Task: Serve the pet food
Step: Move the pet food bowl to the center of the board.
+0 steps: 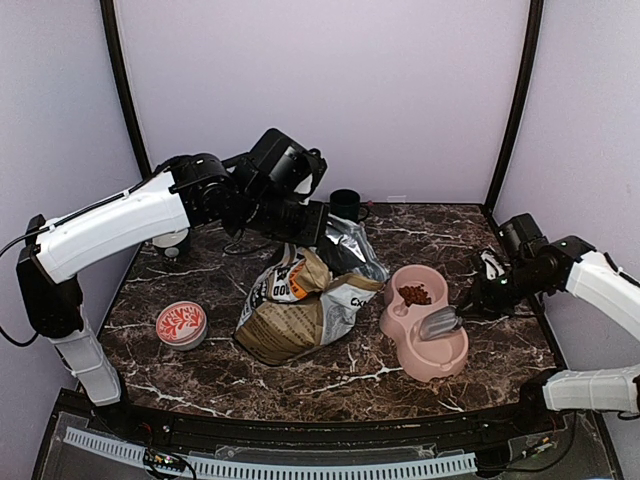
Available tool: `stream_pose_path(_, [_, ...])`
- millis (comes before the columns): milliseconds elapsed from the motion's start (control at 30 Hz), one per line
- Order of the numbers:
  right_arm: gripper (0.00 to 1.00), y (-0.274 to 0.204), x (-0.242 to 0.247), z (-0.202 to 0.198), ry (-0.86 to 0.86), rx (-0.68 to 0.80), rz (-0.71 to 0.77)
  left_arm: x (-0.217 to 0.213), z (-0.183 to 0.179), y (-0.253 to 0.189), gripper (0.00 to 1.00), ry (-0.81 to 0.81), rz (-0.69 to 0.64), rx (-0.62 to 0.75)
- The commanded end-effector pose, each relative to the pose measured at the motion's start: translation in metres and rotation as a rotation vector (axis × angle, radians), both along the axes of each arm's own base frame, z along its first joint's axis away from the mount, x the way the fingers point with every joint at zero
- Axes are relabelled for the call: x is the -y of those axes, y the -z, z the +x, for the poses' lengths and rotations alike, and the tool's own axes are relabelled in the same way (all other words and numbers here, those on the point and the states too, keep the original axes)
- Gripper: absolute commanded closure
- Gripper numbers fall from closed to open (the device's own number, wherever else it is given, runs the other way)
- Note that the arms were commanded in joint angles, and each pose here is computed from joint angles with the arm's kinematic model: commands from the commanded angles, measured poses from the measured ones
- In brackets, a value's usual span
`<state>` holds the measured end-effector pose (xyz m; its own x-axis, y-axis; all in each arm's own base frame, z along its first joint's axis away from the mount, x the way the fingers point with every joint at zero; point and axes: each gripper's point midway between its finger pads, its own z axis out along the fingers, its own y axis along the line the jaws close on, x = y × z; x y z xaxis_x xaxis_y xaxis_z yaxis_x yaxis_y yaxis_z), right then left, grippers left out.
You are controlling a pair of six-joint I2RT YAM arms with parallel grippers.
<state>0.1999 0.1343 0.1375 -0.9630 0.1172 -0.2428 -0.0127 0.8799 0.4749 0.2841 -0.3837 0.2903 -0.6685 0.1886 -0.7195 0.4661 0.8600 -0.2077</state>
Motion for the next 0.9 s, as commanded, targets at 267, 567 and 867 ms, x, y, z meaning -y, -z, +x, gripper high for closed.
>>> stream_pose_path(267, [1.00,0.000,-0.001,0.052,0.027,0.108,-0.079,-0.012,0.005,0.002,1.00,-0.022,0.031,0.004])
stream_pose_path(567, [1.00,-0.003,-0.001,0.079,0.007,0.142,-0.147,-0.013,0.007,0.003,1.00,-0.026,0.034,0.002])
stream_pose_path(867, [1.00,-0.056,-0.030,0.064,-0.092,0.232,0.060,-0.014,0.007,0.001,1.00,-0.029,0.029,0.000])
